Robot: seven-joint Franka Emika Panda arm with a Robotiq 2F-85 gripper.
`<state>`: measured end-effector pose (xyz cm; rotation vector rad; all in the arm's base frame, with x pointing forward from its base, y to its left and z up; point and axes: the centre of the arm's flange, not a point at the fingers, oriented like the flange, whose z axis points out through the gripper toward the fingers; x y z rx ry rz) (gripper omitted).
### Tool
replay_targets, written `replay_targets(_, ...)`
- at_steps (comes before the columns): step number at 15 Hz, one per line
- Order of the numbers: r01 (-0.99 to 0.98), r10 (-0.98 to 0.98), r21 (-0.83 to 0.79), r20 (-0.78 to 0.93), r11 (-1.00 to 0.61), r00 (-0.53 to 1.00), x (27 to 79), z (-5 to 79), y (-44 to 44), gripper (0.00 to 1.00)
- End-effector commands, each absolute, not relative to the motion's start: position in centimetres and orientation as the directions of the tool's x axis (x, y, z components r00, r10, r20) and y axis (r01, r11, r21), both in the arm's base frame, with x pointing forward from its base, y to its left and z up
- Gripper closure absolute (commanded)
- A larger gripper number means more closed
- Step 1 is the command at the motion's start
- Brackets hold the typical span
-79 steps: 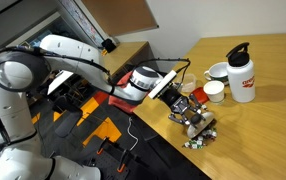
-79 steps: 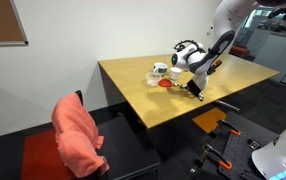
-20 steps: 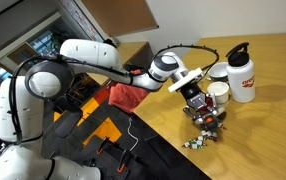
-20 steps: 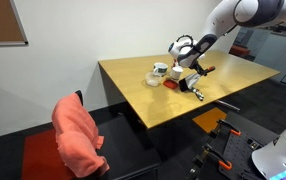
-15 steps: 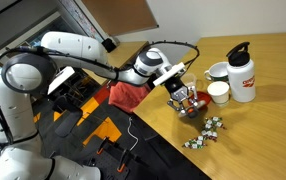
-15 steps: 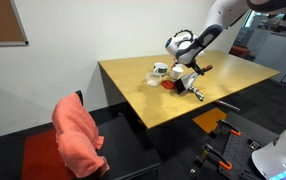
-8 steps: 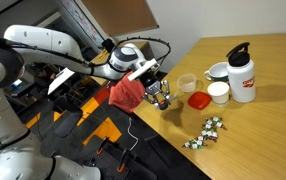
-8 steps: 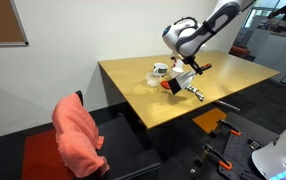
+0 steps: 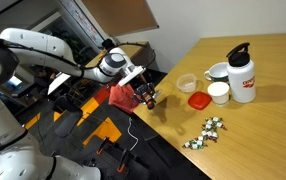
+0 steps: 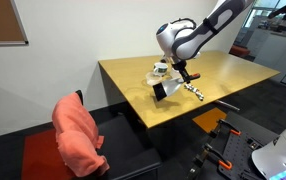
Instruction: Sweep the candy to the right
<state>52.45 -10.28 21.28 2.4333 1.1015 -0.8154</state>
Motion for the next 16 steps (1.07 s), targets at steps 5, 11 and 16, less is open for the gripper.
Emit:
replay_targets(5, 0.62, 0.491, 0.173, -0.467, -0.765, 0.736, 55.6, 15.6, -7.4, 0.88)
replay_targets(11, 0.579, 0.46, 0.16, -0.455, -0.8, 0.762, 57.6, 12.1, -7.5, 0.88)
replay_targets(16, 0.576, 0.45, 0.183, -0.457, -0.797, 0.767, 58.4, 12.2, -7.4, 0.17)
